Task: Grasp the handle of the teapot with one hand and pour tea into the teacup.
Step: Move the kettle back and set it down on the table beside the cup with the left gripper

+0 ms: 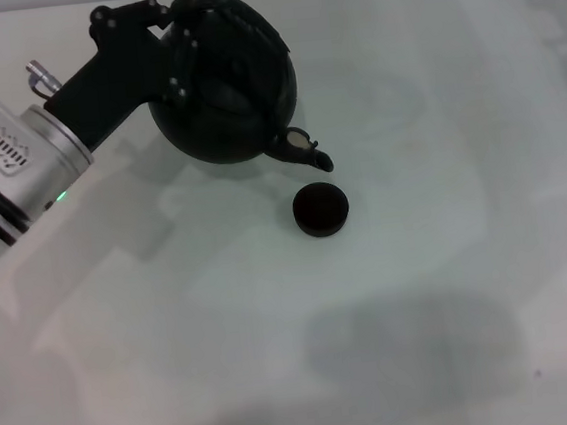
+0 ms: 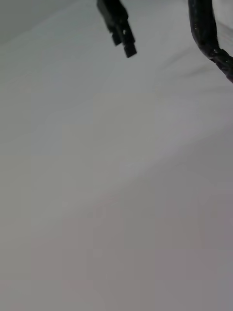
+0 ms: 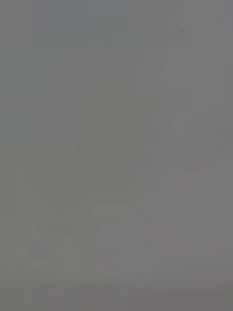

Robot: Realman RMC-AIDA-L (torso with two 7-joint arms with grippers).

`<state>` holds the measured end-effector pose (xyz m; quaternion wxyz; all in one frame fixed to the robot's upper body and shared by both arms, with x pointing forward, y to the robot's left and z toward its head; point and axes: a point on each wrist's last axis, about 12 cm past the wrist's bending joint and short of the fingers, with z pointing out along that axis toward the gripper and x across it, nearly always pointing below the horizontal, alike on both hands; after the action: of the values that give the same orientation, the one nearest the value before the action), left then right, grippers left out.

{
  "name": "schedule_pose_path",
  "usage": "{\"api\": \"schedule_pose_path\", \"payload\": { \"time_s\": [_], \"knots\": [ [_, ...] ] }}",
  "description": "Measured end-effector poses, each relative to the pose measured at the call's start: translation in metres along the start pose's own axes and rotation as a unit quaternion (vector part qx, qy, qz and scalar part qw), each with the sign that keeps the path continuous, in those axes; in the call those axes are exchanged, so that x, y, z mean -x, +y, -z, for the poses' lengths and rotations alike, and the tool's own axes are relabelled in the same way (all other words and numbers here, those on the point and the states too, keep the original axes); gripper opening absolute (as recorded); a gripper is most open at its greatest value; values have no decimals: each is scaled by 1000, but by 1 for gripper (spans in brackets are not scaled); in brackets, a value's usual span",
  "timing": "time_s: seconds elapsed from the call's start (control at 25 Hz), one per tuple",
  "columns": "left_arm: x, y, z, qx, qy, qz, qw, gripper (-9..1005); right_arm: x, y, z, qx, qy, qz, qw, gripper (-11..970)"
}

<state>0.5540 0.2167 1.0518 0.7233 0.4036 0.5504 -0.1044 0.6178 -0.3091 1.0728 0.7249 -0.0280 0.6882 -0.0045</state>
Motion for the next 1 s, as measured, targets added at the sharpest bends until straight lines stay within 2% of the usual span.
{"api": "schedule_pose_path", "payload": {
  "time_s": [0.32,0.64,0.84,1.0],
  "knots": [
    [-1,1,14,45,-8,24,999,98,0,0,0,2,1,1,1000,845],
    [-3,3,29,116,-14,67,991,98,0,1,0,5,1,3,1000,845],
    [-5,7,37,191,-20,128,973,98,-1,1,0,3,1,2,1000,845],
    [-9,6,44,275,-16,187,943,98,-3,-2,3,-1,4,1,1000,845]
  ]
}}
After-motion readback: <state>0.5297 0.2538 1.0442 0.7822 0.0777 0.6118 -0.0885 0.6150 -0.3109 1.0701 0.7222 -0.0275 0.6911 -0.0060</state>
